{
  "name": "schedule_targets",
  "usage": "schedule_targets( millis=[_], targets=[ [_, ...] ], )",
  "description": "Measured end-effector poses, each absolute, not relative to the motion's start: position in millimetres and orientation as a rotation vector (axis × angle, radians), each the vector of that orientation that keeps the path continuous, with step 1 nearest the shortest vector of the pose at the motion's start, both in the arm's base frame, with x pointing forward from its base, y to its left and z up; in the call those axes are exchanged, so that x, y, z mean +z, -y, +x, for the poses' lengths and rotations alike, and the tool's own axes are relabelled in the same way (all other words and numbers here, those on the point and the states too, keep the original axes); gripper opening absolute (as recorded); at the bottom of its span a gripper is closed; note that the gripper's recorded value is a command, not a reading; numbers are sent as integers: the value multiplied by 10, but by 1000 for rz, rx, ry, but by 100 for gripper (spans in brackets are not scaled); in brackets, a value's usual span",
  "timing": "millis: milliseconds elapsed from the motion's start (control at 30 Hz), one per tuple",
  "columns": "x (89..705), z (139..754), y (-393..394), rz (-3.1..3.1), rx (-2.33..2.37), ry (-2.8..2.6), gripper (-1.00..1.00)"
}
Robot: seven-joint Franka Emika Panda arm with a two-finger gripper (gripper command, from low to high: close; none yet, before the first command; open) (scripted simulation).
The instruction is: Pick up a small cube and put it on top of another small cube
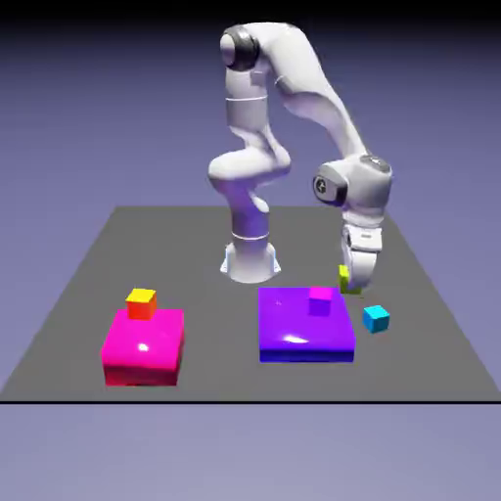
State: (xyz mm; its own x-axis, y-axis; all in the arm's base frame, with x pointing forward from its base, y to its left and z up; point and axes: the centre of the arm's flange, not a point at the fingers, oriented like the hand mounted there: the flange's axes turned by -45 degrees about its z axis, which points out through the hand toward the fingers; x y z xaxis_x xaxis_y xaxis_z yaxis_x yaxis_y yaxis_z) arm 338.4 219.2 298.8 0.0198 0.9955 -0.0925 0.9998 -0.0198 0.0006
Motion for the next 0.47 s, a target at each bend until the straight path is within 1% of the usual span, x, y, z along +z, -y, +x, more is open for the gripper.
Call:
schedule_targets(
  millis=[200, 367, 400, 467],
  targets=[
    [3185, 3125, -1856, 2157, -99, -2194, -100],
    [2566, 3134, -1819, 2156, -100, -2192, -100],
    [2487, 3126, -1810, 2156, -99, -2193, 100],
    [2487, 3127, -1811, 2156, -98, -2193, 100]
  ],
)
